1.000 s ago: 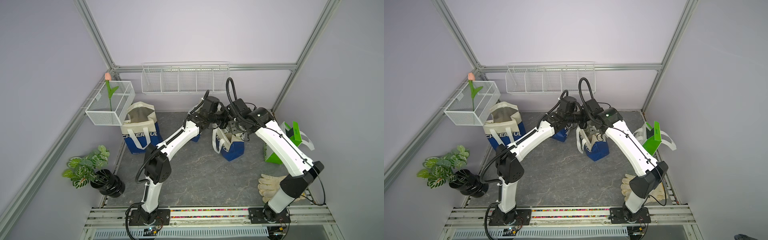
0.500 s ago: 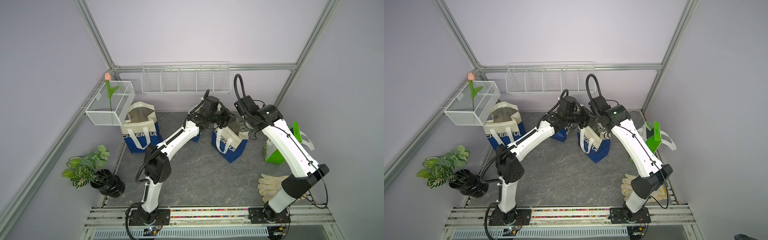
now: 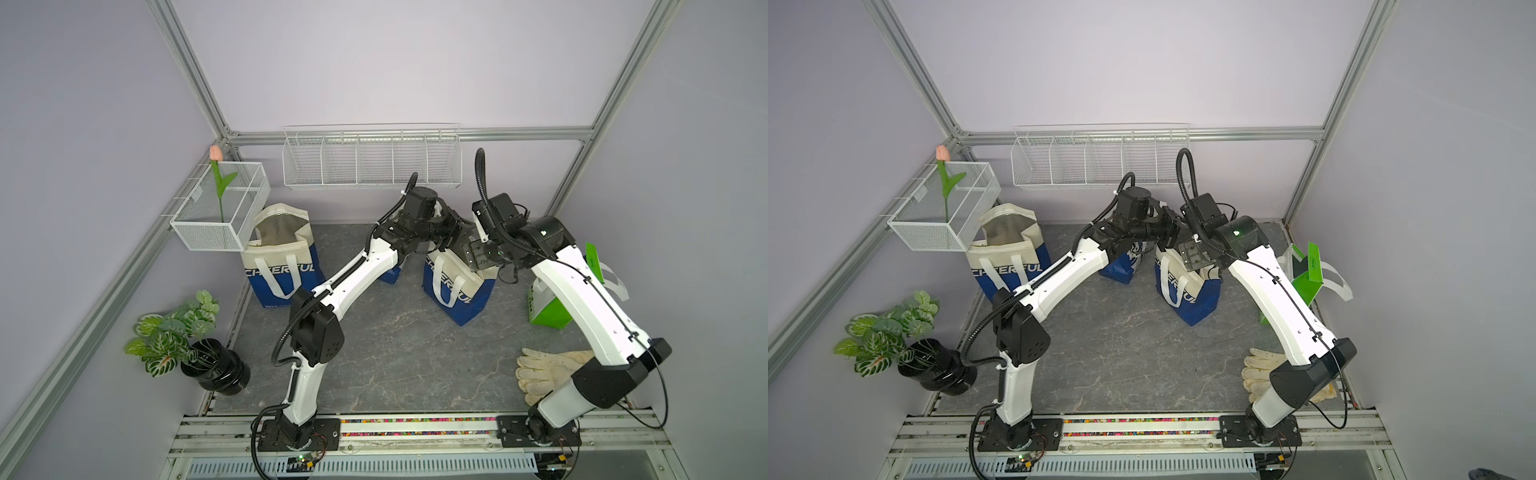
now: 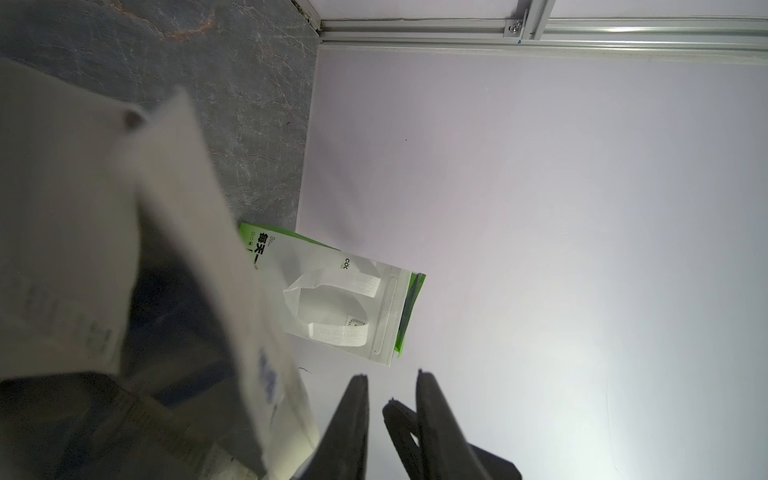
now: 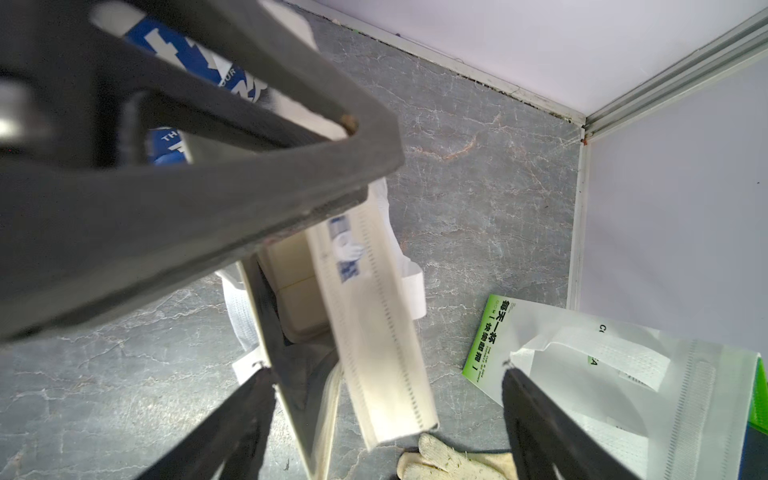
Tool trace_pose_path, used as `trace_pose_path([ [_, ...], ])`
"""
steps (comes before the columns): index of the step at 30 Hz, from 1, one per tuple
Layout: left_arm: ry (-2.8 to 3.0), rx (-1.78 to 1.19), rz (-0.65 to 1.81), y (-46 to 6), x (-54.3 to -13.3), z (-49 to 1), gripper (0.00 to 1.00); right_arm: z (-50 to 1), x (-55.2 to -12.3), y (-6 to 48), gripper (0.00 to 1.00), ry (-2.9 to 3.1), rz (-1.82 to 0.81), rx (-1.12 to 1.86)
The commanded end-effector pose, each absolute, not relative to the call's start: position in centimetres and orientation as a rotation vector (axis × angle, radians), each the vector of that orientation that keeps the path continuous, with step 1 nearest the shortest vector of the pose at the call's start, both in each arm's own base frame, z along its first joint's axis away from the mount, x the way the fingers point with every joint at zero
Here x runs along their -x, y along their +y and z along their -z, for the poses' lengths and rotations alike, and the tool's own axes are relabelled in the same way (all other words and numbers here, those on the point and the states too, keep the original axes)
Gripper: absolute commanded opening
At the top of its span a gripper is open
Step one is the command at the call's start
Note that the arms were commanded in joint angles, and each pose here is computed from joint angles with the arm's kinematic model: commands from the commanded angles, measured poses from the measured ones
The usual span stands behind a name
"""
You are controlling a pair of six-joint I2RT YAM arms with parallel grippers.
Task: Open the takeout bag
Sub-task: Move the takeout bag to the center of the board.
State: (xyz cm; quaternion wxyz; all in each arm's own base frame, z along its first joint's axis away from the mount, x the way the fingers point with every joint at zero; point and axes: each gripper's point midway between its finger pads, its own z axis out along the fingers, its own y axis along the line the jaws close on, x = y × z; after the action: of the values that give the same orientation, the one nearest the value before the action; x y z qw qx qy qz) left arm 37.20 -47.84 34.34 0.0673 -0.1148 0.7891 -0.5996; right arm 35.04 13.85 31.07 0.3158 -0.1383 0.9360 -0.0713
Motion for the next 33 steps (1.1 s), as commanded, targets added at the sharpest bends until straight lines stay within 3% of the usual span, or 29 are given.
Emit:
trace_pose_path([
  [1, 2.396, 0.344, 1.792, -47.9, -37.4, -34.0, 0.24, -29.9, -36.1, 13.7, 0.79, 2.489, 0.178, 0.358],
  [5, 2.397, 0.346, 1.788, -47.8, -37.4, -33.8, 0.24, -29.7, -36.4, 13.1, 0.7, 2.497, 0.176, 0.352],
  [14, 2.351, 0.332, 1.792, -46.6, -37.4, -35.6, 0.27, -29.4, -34.9, 15.5, 0.87, 2.496, 0.137, 0.488],
  [16, 2.339, 0.317, 1.774, -45.8, -37.2, -36.2, 0.29, -28.7, -35.5, 14.2, 0.86, 2.521, 0.226, 0.436],
  [23, 2.36, 0.293, 1.704, -43.5, -36.4, -35.4, 0.29, -28.5, -37.5, 11.7, 0.74, 2.531, 0.223, 0.3],
  [26, 2.366, 0.281, 1.683, -42.9, -36.0, -35.1, 0.29, -28.4, -37.8, 11.1, 0.63, 2.548, 0.231, 0.287],
  [29, 2.366, 0.245, 1.644, -42.0, -35.6, -35.3, 0.29, -28.8, -37.7, 10.7, 0.42, 2.537, 0.223, 0.271],
  [33, 2.374, 0.174, 1.546, -40.5, -35.1, -35.5, 0.3, -29.4, -37.8, 9.9, 0.41, 2.532, 0.25, 0.256],
])
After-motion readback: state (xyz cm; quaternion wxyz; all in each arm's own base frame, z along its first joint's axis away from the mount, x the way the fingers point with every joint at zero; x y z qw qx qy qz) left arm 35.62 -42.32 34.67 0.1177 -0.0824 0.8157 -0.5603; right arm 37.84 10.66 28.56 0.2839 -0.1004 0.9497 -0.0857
